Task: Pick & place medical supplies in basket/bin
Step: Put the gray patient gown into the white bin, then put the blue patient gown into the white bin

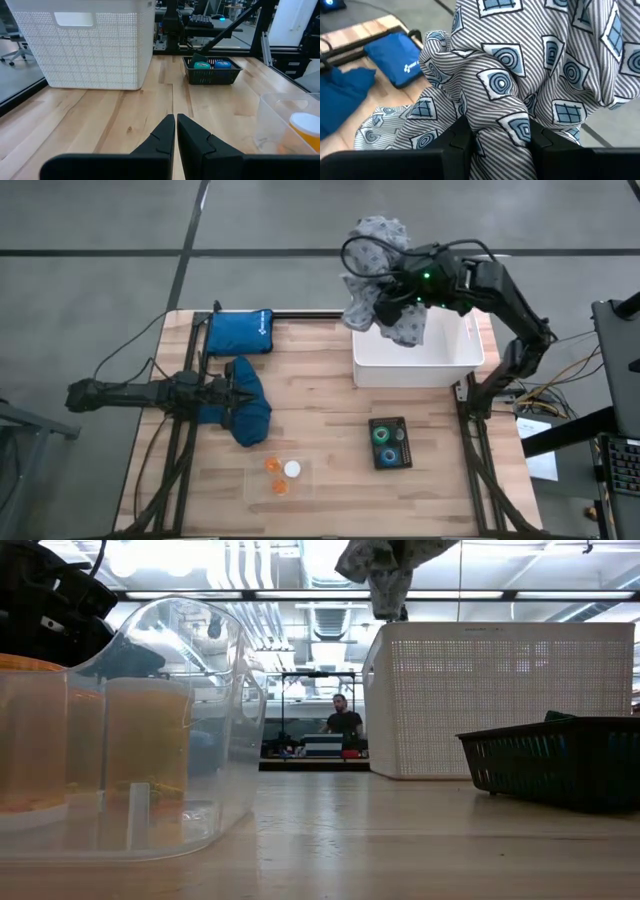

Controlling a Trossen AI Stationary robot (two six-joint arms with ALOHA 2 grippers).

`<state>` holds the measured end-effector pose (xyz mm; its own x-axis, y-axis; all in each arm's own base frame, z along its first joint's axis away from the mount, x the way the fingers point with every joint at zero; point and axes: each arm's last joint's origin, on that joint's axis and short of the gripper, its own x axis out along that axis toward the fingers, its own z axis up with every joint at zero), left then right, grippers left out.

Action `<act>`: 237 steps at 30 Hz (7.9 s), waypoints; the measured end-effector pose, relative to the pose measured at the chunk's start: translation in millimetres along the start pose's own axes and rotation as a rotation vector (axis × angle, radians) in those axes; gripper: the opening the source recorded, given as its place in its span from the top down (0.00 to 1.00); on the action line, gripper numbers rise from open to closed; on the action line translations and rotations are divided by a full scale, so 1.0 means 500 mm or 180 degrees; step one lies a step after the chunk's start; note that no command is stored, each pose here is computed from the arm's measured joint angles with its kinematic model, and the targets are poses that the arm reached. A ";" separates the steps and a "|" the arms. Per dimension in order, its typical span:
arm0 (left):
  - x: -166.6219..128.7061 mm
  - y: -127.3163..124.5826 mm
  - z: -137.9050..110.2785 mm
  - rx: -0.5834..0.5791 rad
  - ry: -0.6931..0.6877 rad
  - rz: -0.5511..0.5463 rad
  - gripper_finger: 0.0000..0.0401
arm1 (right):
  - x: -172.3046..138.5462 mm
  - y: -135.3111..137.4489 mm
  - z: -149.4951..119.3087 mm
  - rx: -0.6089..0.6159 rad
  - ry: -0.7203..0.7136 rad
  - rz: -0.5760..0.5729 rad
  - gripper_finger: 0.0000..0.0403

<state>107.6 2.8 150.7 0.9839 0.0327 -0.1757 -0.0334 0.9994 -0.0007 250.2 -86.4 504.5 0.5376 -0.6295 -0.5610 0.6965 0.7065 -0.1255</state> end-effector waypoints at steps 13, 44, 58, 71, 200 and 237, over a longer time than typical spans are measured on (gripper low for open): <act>0.000 0.000 0.000 0.0010 -0.0001 0.0000 0.94 | 0.038 -0.015 -0.002 -0.0108 0.0201 -0.0172 0.77; 0.000 0.000 0.000 -0.0002 0.0000 0.0000 0.94 | 0.313 -0.075 -0.198 0.0102 0.1755 -0.0616 0.77; 0.000 0.000 0.000 -0.0001 0.0000 0.0000 0.94 | 0.340 -0.091 -0.239 0.0386 0.1974 -0.0720 0.77; 0.000 0.000 0.000 0.0001 0.0000 0.0000 0.94 | 0.340 -0.106 -0.267 0.0497 0.2325 -0.0706 0.77; 0.000 0.000 0.000 -0.0001 0.0000 0.0000 0.94 | 0.337 -0.196 -0.491 0.0938 0.1708 -0.0268 0.05; 0.000 0.000 0.000 0.0008 0.0001 0.0000 0.94 | 0.225 -0.031 -0.339 -0.0787 -0.1157 0.0820 0.05</act>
<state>107.6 2.8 150.7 0.9839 0.0328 -0.1759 -0.0330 0.9995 0.0020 219.4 -113.4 304.4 0.8384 -0.4654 -0.2837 0.4097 0.8814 -0.2351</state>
